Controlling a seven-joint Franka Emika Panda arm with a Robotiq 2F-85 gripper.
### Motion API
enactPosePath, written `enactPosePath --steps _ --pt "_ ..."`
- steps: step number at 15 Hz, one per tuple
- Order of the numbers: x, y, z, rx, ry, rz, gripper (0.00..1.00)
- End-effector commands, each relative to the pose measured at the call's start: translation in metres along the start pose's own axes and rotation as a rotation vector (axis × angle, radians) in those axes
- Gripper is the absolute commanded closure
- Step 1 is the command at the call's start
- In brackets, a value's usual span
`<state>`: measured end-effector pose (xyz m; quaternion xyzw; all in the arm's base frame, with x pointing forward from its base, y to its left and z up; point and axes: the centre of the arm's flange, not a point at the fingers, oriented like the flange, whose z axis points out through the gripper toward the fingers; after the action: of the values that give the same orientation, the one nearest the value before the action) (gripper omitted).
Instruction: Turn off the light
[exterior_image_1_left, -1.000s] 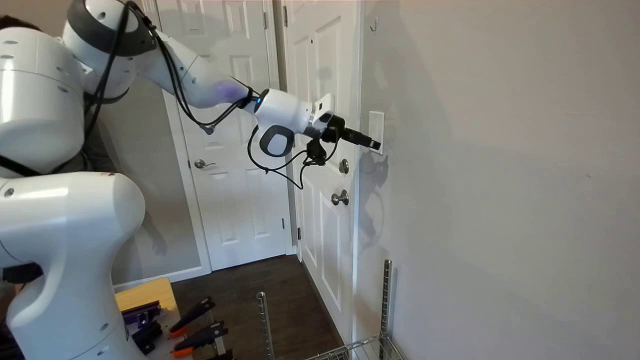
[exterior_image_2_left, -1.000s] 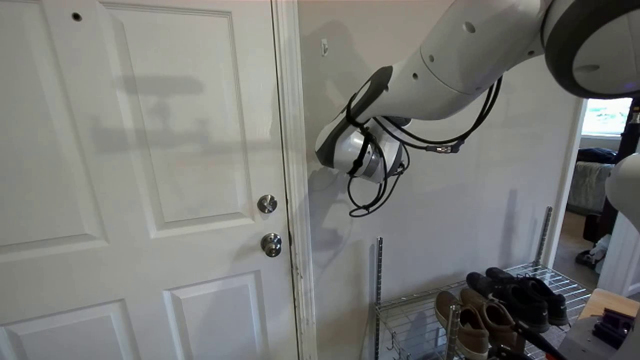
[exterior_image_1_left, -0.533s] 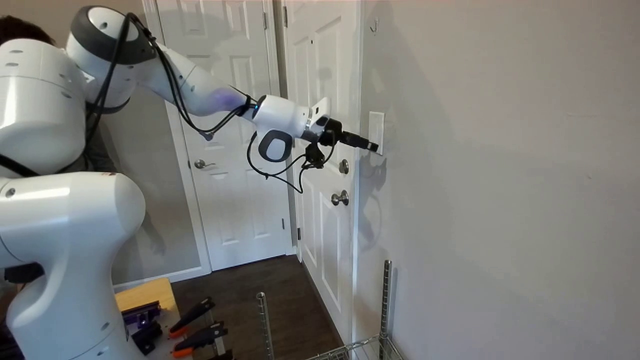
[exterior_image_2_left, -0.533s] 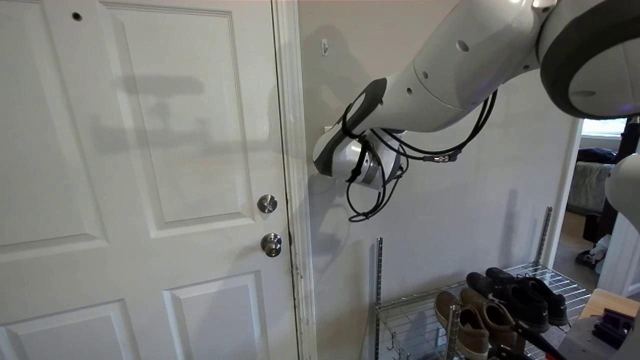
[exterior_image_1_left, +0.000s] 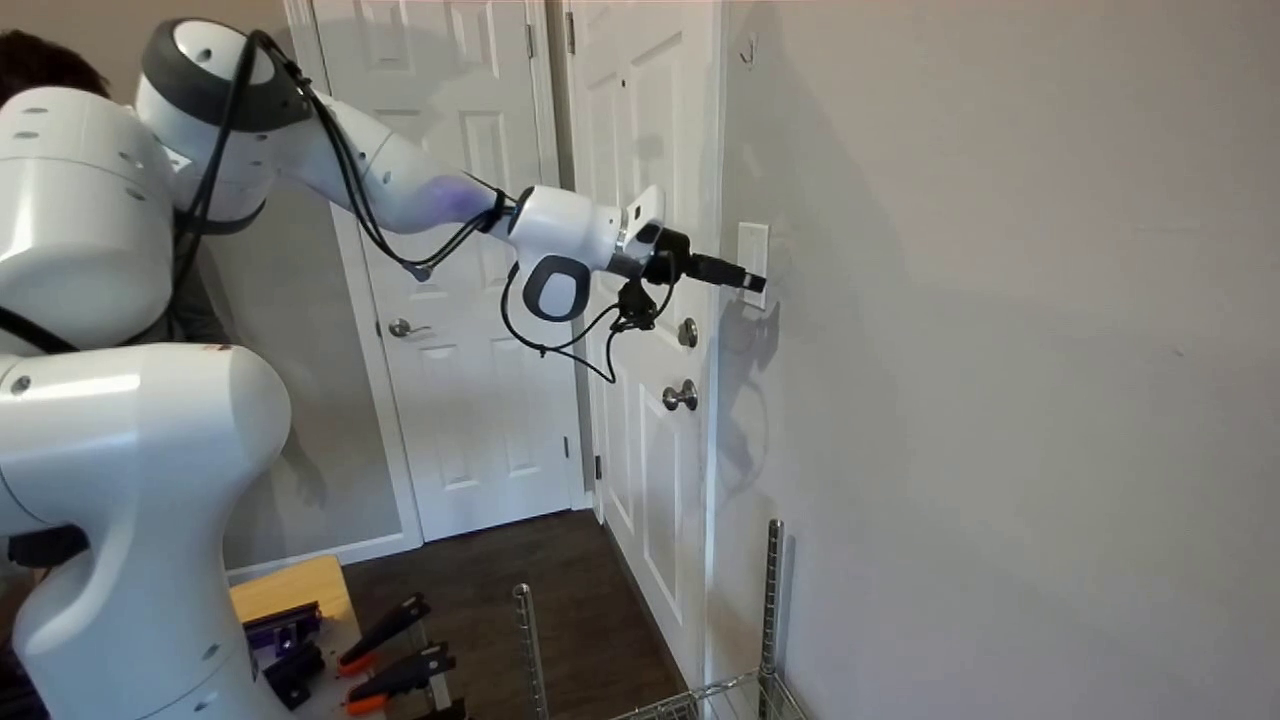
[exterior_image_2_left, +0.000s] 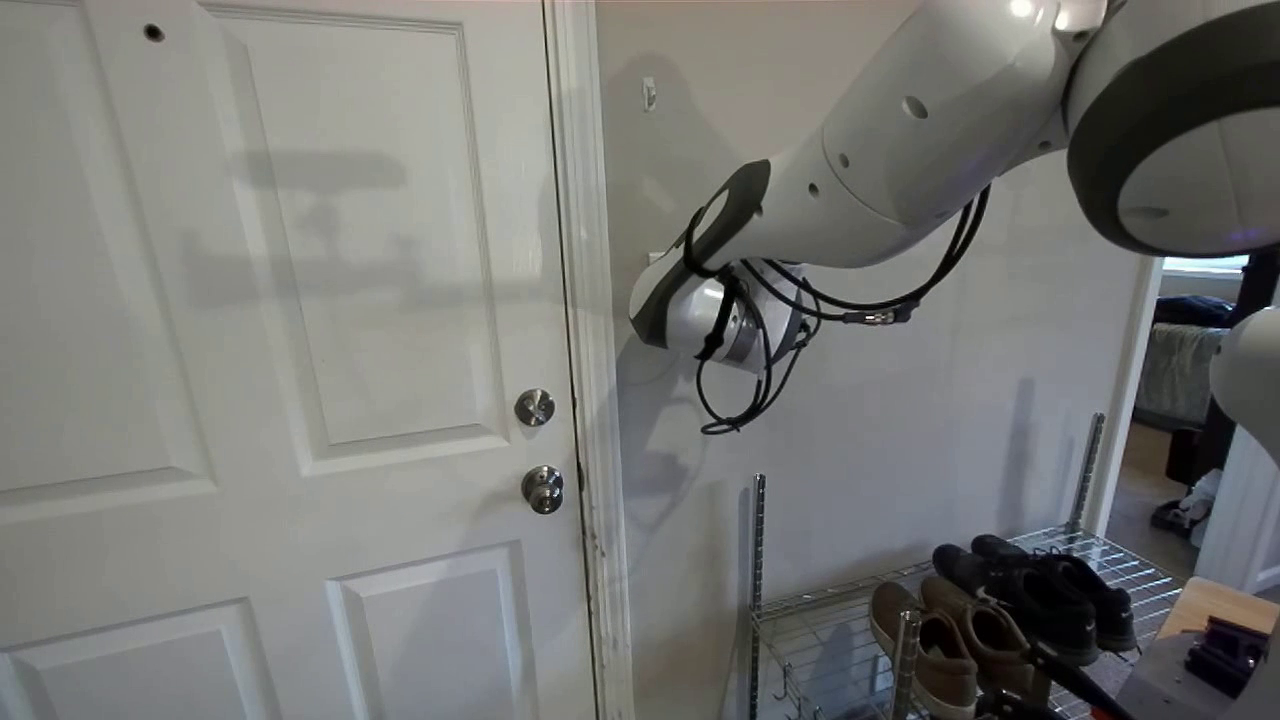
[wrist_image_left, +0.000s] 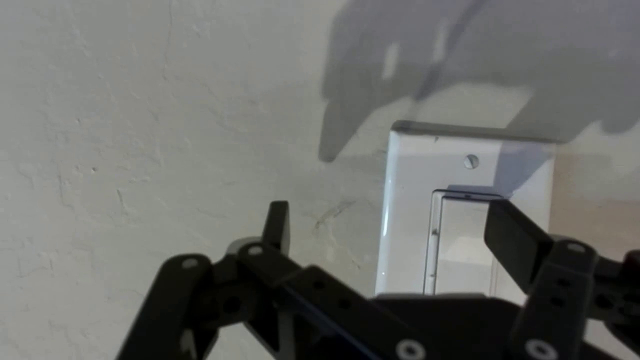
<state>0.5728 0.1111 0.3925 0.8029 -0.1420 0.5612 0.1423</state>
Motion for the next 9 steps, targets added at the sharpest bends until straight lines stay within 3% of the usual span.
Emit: enactPosePath --steps 1,9 --pt "0.007 -0.001 0.001 -0.019 0.008 -0.001 0.0" --pt "0.021 -0.001 0.014 -0.018 0.008 -0.034 0.0"
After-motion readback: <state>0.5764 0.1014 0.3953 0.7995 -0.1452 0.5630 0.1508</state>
